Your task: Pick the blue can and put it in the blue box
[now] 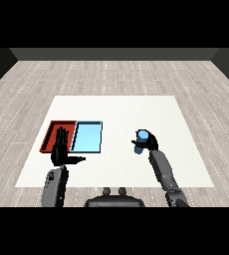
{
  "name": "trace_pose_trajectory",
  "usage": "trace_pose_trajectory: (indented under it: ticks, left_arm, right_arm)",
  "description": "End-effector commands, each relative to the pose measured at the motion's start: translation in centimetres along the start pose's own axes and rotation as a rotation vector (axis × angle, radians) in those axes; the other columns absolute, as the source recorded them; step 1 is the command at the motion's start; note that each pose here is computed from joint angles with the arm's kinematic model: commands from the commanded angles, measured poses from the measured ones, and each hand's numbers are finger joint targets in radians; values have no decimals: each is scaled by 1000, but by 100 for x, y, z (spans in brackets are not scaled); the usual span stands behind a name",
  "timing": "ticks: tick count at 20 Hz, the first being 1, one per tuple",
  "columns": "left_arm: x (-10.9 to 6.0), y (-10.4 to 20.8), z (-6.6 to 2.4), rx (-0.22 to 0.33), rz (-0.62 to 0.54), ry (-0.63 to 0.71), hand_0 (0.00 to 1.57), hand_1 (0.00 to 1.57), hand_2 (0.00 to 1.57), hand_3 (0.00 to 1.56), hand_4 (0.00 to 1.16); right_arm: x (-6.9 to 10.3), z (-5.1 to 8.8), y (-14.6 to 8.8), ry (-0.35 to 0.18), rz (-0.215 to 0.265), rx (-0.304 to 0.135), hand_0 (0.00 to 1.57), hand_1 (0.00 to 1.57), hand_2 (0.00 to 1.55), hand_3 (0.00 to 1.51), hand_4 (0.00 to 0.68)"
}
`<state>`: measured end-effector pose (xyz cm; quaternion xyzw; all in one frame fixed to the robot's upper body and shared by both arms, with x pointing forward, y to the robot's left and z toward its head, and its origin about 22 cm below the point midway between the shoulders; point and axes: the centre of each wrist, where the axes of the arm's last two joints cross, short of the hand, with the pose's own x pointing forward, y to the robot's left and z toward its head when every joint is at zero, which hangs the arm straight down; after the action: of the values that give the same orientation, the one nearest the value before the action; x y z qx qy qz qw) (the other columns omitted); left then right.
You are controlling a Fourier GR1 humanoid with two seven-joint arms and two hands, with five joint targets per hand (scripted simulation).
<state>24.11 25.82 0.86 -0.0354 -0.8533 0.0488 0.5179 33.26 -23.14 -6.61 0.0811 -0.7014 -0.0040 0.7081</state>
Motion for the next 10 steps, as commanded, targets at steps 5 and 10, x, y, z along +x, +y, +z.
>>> trace_pose_trajectory:
  ticks: [5,10]
  left_arm:
    - [150,-47,71,-9,27,-4,0,0,0,0,0]
    - [-170,-42,16,-36,8,42,0,0,0,0,0]
  right_arm:
    - [-18,82,86,-9,45,-14,1560,1560,1487,1435,677]
    - [111,-80,82,-93,65,-4,1503,1503,1460,1417,657]
